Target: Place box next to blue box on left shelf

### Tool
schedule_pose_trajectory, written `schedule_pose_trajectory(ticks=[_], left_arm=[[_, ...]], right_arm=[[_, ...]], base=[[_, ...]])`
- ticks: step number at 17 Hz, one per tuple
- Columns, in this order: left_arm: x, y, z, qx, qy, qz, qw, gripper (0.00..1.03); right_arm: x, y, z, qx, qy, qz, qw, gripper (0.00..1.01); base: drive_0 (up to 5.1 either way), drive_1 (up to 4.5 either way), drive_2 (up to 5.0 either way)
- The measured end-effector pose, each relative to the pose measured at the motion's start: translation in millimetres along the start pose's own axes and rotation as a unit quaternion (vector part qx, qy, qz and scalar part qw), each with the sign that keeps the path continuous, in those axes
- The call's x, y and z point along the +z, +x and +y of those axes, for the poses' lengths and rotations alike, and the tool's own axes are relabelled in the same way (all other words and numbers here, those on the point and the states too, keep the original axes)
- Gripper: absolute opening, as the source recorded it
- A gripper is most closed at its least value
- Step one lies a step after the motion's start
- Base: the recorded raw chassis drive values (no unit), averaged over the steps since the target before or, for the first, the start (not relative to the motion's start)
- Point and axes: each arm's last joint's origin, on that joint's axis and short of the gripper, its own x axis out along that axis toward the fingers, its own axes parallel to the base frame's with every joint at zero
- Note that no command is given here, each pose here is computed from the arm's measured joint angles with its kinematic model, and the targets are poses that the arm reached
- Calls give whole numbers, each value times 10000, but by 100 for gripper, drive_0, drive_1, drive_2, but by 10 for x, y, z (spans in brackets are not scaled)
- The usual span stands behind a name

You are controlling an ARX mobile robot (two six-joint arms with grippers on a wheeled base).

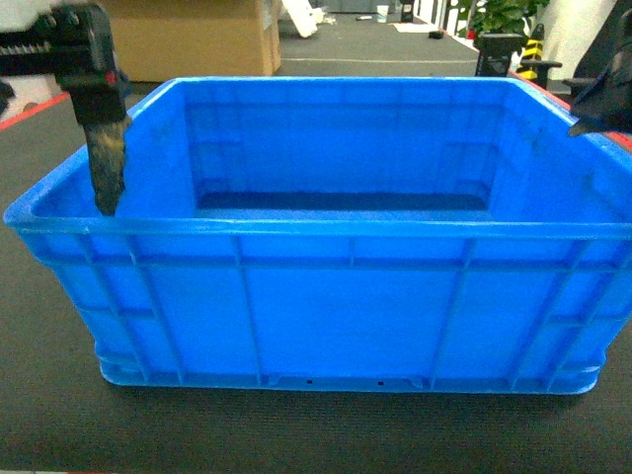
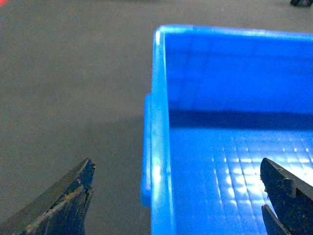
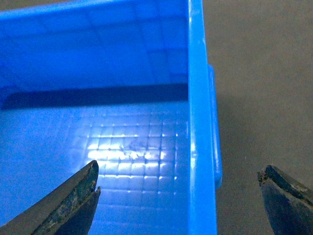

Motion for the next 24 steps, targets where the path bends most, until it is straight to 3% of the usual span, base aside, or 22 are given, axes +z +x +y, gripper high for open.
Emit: schedule_pose_trajectory(ticks=[2, 6, 9, 14, 19, 21, 22, 23, 24], left_arm=[[-98, 183, -13, -50, -153, 453, 9988, 98], [-46, 411, -40, -88, -224, 843, 9961, 98], [-102, 517, -32, -36, -224, 1246, 9919, 98], [-89, 608, -11, 38, -225, 1352, 9906, 95], [-60, 636, 22, 120, -216, 1524, 9880, 46], [-61, 636, 38, 250, -63, 1526, 9880, 27], [-55, 639, 36, 324, 203, 1434, 9889, 21], [-81, 627, 10, 373, 319, 1333, 9899, 20], [-106, 591, 13, 376, 326, 1176, 9918, 20]], right_arm=[[-38, 167, 6, -91, 74, 375, 9992, 98], [23, 341, 28, -192, 77, 674, 9975, 98], [-78, 443, 20, -426, -82, 997, 9941, 98], [-53, 485, 18, -495, -285, 971, 9936, 98], [-64, 484, 17, -489, -313, 1027, 9930, 49], [-62, 484, 12, -514, -312, 1019, 9930, 29], [-61, 485, 19, -521, -308, 981, 9933, 22], [-76, 488, 31, -538, -305, 910, 9939, 22], [-97, 467, 34, -517, -271, 785, 9952, 22]], base=[[0, 0, 0], [0, 0, 0], [0, 0, 0], [0, 0, 0], [0, 0, 0], [0, 0, 0], [0, 0, 0], [0, 0, 0], [0, 0, 0]])
